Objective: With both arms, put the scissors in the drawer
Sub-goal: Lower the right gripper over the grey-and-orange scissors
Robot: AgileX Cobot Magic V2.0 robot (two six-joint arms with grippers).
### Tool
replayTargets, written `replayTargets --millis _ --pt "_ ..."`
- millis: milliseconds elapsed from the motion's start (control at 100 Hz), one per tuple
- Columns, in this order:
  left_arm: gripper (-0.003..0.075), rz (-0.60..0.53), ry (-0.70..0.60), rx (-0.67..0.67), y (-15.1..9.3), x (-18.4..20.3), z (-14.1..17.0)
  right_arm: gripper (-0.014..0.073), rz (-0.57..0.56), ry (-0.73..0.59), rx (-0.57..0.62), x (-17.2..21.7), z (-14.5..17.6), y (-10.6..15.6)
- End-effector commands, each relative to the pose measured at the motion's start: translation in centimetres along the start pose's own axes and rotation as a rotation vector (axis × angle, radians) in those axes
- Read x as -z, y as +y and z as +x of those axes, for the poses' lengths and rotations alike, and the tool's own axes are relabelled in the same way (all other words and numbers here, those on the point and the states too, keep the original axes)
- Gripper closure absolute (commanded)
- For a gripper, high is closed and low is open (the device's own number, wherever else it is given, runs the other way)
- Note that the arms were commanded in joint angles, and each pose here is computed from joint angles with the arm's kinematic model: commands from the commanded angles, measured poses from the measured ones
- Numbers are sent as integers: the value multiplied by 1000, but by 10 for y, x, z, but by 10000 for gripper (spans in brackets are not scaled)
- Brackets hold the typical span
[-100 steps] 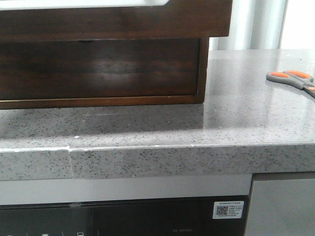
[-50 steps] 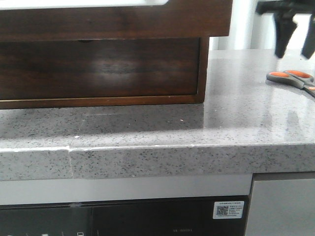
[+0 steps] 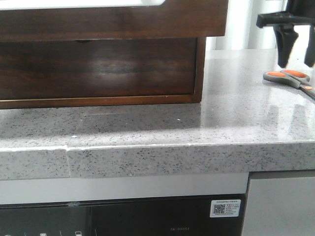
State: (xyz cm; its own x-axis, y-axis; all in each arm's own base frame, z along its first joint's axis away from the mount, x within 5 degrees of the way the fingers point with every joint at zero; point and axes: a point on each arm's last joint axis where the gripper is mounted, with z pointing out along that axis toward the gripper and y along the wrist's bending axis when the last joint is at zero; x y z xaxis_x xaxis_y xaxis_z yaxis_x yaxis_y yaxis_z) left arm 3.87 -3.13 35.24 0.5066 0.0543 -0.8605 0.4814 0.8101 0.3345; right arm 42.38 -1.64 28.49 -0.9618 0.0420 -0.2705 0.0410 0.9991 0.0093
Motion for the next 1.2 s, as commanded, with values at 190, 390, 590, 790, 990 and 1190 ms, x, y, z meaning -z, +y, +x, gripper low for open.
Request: replayTargets --millis 190,390,590,790,990,1190 --pt "716 -35 -86 18 6 -2 -14 293 -26 -210 1 123 39 4" --pt "716 -35 -86 18 6 -2 -14 293 -44 -323 30 176 80 14" --pt "716 -35 -84 18 6 -2 -14 293 -47 -322 70 146 109 24" --pt "716 -34 -83 18 6 -2 -14 293 -14 -412 82 112 111 21" --pt "716 -34 -83 18 6 -2 -14 293 8 -364 93 84 93 21" --pt "716 -34 -83 18 6 -2 -14 293 34 -324 30 60 81 1"
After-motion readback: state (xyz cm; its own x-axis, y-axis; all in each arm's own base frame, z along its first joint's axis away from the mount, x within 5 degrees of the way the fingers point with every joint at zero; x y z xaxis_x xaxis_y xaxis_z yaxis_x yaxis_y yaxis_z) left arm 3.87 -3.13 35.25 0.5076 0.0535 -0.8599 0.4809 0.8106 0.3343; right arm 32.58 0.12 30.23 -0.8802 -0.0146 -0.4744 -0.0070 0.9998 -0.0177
